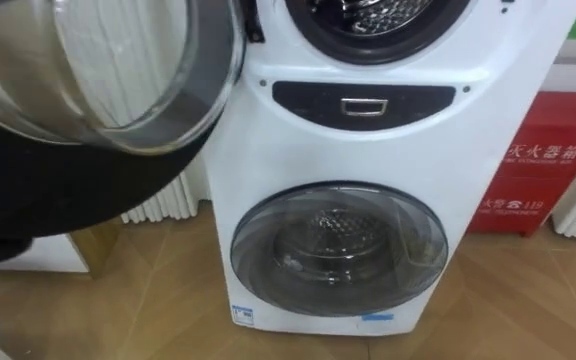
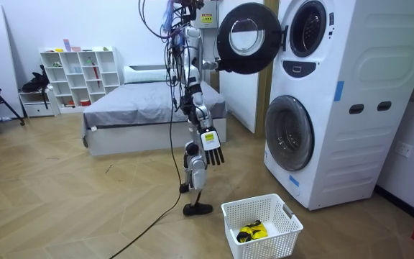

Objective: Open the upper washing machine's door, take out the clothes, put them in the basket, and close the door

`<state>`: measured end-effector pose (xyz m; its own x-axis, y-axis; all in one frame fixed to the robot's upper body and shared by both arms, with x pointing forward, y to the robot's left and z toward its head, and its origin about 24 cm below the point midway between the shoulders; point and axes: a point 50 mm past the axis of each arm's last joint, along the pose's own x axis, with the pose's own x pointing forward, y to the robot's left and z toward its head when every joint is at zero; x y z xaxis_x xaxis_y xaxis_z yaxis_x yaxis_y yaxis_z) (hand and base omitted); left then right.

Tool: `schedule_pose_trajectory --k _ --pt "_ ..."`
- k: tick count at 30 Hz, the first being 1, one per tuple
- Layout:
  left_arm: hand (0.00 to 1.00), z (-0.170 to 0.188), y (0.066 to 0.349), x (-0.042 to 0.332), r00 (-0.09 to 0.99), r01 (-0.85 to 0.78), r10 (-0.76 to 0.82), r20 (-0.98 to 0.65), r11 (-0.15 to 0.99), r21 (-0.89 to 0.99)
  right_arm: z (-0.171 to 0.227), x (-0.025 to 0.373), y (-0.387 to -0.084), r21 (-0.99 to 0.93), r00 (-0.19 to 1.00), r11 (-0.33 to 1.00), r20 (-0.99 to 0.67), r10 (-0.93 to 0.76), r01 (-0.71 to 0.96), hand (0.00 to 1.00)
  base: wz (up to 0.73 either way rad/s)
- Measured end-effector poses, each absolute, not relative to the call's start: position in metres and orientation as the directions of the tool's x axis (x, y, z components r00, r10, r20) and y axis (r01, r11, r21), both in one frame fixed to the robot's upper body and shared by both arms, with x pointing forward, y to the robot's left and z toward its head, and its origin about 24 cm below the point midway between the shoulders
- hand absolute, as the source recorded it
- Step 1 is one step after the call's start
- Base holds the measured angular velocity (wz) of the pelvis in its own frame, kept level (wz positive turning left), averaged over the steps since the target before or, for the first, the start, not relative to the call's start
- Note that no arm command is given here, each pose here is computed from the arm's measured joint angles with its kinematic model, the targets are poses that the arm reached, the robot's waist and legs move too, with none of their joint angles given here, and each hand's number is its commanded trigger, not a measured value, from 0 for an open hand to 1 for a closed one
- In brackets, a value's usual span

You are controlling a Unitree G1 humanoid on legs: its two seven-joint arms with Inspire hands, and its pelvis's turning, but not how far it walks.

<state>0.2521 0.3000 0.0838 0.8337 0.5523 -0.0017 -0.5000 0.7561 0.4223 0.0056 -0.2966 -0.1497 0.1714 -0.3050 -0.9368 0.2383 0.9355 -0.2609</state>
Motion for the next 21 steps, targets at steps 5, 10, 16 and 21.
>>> schedule_pose_trajectory --k 5,10,16,21 --pt "0.0 0.087 0.272 0.252 0.913 -0.362 0.407 0.007 0.804 0.472 -0.156 0.005 -0.282 -0.216 0.153 0.957 -0.957 -0.247 0.193 0.0 0.14" --pt "0.0 0.095 0.239 0.249 0.986 -0.139 0.169 -0.005 0.824 0.549 -0.157 0.015 -0.279 -0.209 0.169 0.958 -0.955 -0.243 0.196 0.0 0.01" --pt "0.0 0.113 0.184 0.246 0.983 0.152 -0.185 -0.004 0.793 0.59 -0.155 0.034 -0.278 -0.21 0.24 0.952 -0.935 -0.262 0.222 0.0 -0.22" --pt "0.0 0.131 0.161 0.247 0.935 0.259 -0.345 0.08 0.821 0.509 -0.157 0.034 -0.273 -0.184 0.255 0.952 -0.935 -0.246 0.244 0.0 -0.31"
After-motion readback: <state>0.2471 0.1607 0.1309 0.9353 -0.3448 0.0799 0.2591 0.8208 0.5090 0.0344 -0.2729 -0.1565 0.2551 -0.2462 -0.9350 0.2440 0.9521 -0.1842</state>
